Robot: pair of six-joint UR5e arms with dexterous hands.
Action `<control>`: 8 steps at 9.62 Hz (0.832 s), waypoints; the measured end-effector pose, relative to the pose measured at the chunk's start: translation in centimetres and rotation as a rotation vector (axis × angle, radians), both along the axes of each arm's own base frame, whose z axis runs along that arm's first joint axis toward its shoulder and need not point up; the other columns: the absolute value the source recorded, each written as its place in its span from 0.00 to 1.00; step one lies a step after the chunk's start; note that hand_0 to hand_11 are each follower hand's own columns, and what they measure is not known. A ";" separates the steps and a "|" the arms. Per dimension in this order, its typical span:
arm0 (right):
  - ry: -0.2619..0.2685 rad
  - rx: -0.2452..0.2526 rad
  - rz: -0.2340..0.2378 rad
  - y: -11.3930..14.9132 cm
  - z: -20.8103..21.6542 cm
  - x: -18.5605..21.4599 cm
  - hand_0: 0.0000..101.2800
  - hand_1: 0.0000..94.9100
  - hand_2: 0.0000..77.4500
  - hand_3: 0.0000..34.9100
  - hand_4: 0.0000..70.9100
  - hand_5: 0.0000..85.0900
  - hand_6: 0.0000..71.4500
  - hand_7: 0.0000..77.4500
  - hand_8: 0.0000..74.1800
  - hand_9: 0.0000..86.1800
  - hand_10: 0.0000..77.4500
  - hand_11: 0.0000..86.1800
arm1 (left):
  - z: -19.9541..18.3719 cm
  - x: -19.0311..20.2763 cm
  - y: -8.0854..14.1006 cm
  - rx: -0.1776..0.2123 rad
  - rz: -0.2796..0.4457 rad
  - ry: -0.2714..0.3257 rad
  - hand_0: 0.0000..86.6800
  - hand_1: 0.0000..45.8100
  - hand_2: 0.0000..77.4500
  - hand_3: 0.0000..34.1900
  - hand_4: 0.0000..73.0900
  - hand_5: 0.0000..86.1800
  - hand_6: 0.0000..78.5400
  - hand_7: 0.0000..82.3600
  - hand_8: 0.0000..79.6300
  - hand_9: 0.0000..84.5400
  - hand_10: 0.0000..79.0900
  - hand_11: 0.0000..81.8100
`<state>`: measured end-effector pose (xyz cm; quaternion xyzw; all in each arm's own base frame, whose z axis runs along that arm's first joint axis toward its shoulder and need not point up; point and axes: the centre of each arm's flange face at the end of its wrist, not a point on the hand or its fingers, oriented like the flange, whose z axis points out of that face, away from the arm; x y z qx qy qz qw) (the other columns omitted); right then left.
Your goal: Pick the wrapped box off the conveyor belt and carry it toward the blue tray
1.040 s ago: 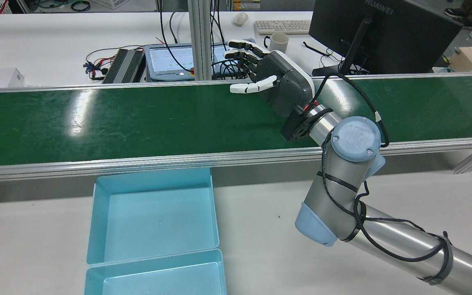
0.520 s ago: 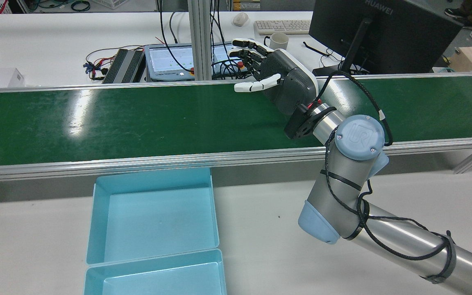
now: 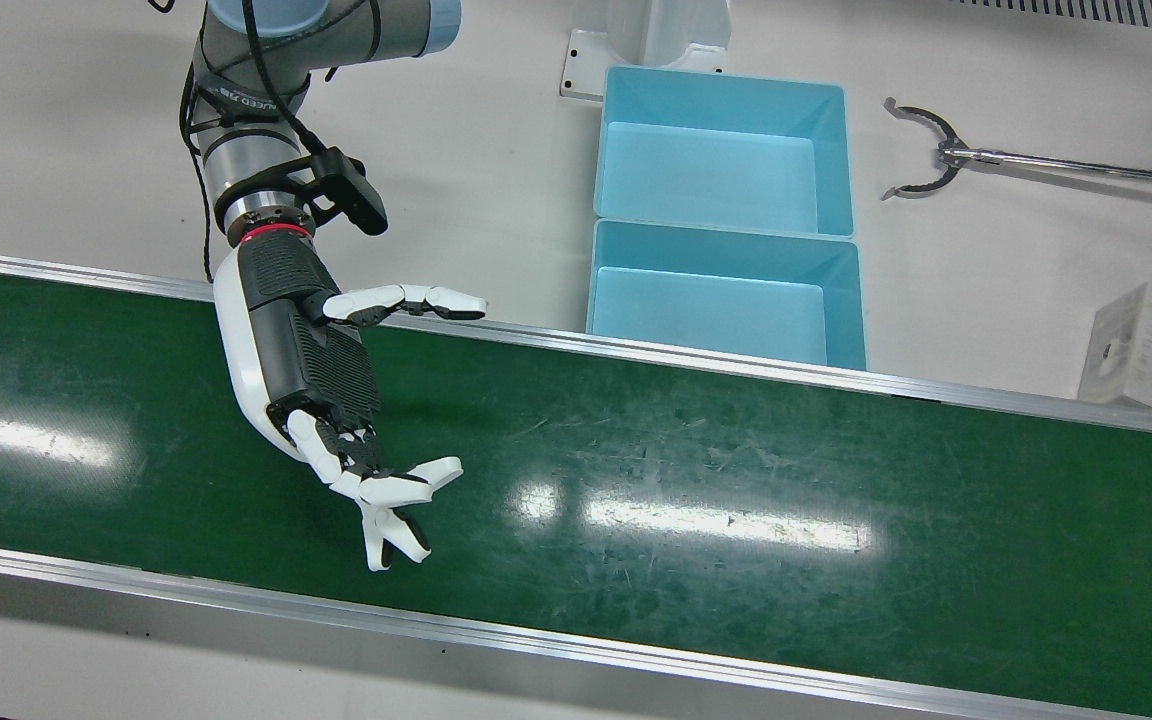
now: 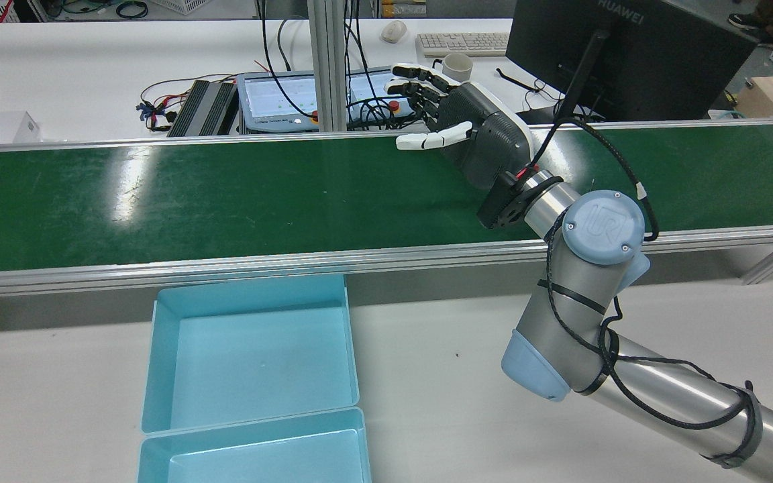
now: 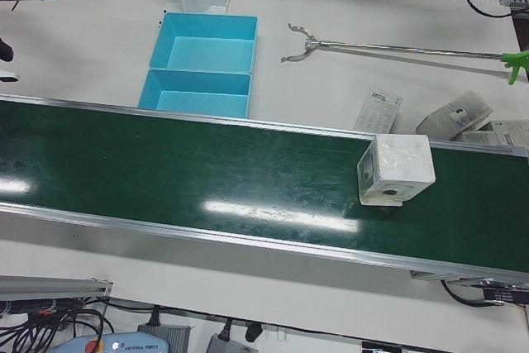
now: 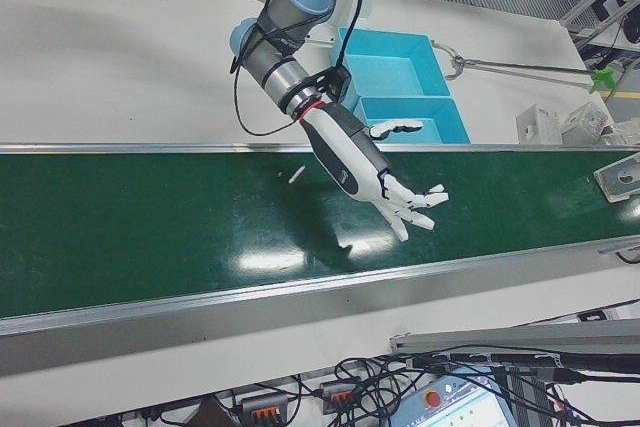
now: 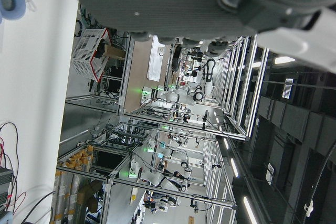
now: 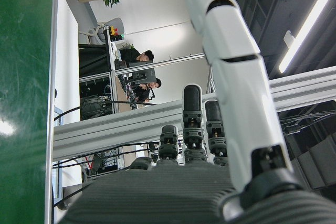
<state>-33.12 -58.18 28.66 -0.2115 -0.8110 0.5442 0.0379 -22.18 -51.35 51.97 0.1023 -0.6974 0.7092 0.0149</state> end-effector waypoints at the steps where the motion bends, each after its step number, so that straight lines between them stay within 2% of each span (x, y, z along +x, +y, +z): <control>1: -0.001 0.001 0.001 0.2 0.1 0.4 0.54 0.23 0.21 0.00 0.15 0.32 0.20 0.44 0.12 0.16 0.00 0.02 | 0.0 0.0 0.0 0.000 0.000 0.000 0.00 0.00 0.01 0.00 0.01 0.01 0.01 0.01 0.01 0.00 0.01 0.01; 2: 0.003 -0.002 0.001 0.4 0.6 0.7 0.54 0.23 0.21 0.00 0.14 0.31 0.17 0.44 0.12 0.16 0.00 0.02 | 0.0 0.0 0.0 0.000 0.000 0.000 0.00 0.00 0.01 0.00 0.01 0.01 0.01 0.01 0.01 0.00 0.01 0.01; 6: 0.017 -0.014 0.003 0.7 2.1 1.4 0.54 0.22 0.20 0.00 0.14 0.30 0.18 0.43 0.12 0.16 0.00 0.02 | 0.0 0.0 0.0 0.000 0.000 0.000 0.00 0.00 0.01 0.00 0.00 0.01 0.00 0.01 0.01 0.00 0.01 0.01; 7: 0.018 -0.015 0.002 0.8 2.1 1.4 0.54 0.22 0.20 0.05 0.13 0.30 0.18 0.43 0.12 0.16 0.00 0.02 | 0.0 0.0 0.0 0.000 0.000 0.000 0.00 0.00 0.01 0.00 0.01 0.01 0.01 0.01 0.01 0.00 0.00 0.01; 8: 0.018 -0.016 0.002 0.8 2.2 1.4 0.54 0.22 0.20 0.05 0.13 0.30 0.18 0.43 0.12 0.16 0.00 0.02 | 0.0 0.0 0.0 0.000 0.000 0.000 0.00 0.00 0.01 0.00 0.01 0.01 0.01 0.01 0.01 0.01 0.00 0.01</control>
